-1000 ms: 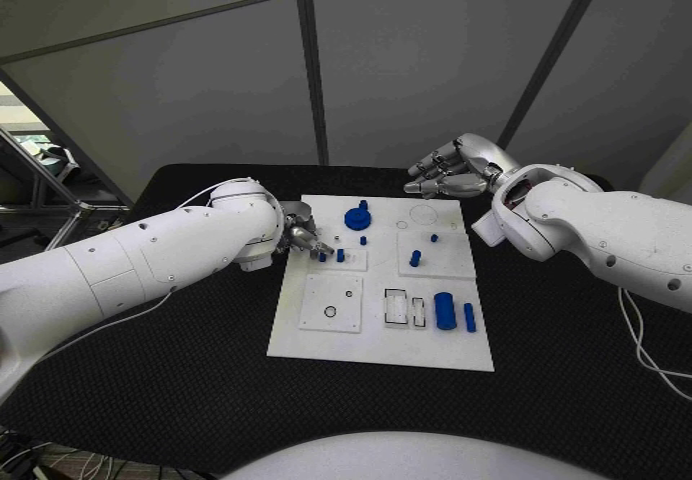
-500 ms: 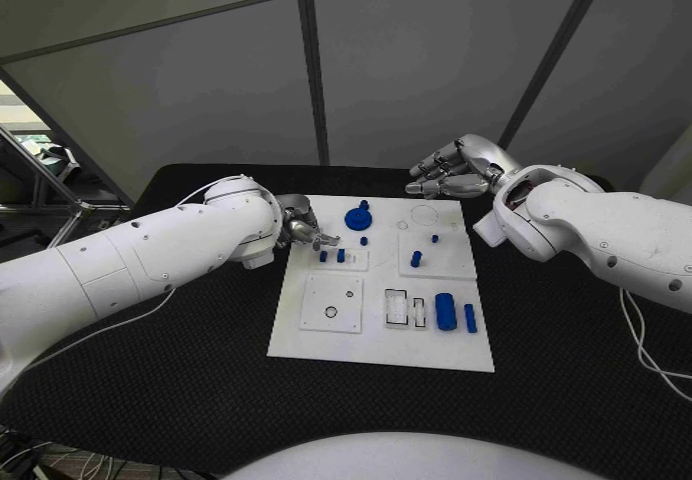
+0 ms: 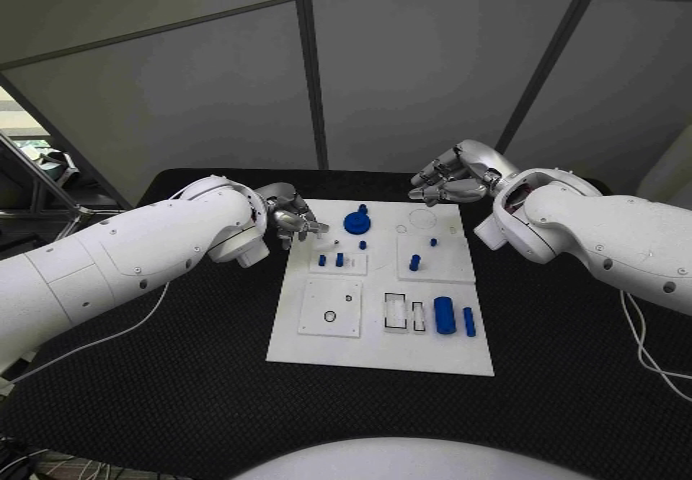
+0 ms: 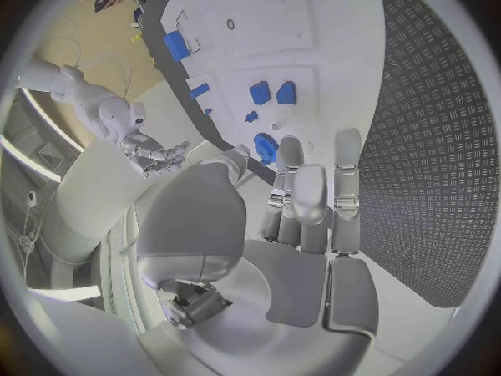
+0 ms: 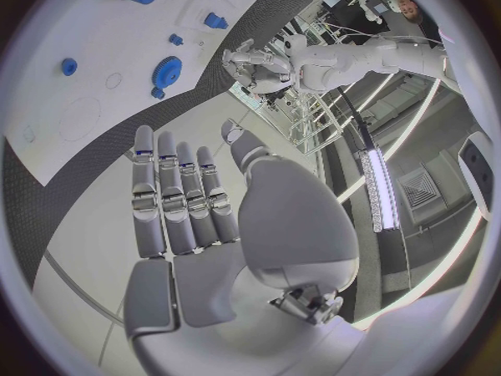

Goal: Assemble the parts on the task board

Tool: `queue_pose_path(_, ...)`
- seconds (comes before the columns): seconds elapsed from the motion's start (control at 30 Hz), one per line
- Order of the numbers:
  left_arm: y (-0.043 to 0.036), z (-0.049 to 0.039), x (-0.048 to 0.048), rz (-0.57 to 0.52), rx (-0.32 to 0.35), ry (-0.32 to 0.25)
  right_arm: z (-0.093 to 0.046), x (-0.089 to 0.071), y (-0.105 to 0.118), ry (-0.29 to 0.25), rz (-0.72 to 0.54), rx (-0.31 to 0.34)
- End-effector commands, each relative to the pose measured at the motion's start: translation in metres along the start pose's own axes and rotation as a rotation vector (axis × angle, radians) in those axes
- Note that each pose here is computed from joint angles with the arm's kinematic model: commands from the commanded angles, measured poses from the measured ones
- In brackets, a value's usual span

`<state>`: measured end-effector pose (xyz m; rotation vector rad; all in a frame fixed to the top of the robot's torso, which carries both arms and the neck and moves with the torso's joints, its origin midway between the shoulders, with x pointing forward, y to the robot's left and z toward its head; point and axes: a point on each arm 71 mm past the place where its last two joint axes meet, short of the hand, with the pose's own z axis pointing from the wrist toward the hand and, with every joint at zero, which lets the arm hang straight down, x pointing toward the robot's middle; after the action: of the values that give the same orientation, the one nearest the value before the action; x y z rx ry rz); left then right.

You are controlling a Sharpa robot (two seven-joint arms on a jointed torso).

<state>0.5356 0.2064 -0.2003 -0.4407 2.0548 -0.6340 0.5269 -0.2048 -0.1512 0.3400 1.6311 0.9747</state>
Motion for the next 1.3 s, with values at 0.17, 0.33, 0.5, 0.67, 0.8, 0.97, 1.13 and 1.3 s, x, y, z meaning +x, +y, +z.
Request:
queue_pose_path(0.17, -0.0302, -0.0061, -0.0097, -0.064, 0.353, -0.159, 0.0, -0.002, 0.0, 0.006, -0.043, -0.008)
queue_pose_path(0.33, -0.0449, -0.0041, -0.0017, 0.062, 0.466, -0.193, 0.001, -0.001, 0.001, 0.003, -0.044, -0.012)
queue_pose_path(0.5, -0.0544, 0.0052, 0.0131, 0.207, 0.499, -0.191, 0.001, 0.0, 0.002, 0.002, -0.044, -0.018)
queue_pose_path(0.67, -0.058, 0.0165, 0.0242, 0.338, 0.474, -0.166, 0.001, 0.001, 0.003, 0.002, -0.043, -0.021)
queue_pose_path(0.8, -0.0603, 0.0229, 0.0316, 0.42, 0.453, -0.131, 0.001, 0.001, 0.004, -0.001, -0.042, -0.024)
queue_pose_path(0.97, -0.063, 0.0287, 0.0421, 0.486, 0.433, -0.081, 0.002, 0.001, 0.005, -0.01, -0.041, -0.031)
queue_pose_path(1.13, -0.0656, 0.0329, 0.0487, 0.516, 0.43, -0.069, 0.002, 0.001, 0.006, -0.015, -0.039, -0.035)
queue_pose_path(1.3, -0.0673, 0.0362, 0.0515, 0.526, 0.426, -0.068, 0.002, 0.001, 0.006, -0.016, -0.037, -0.036)
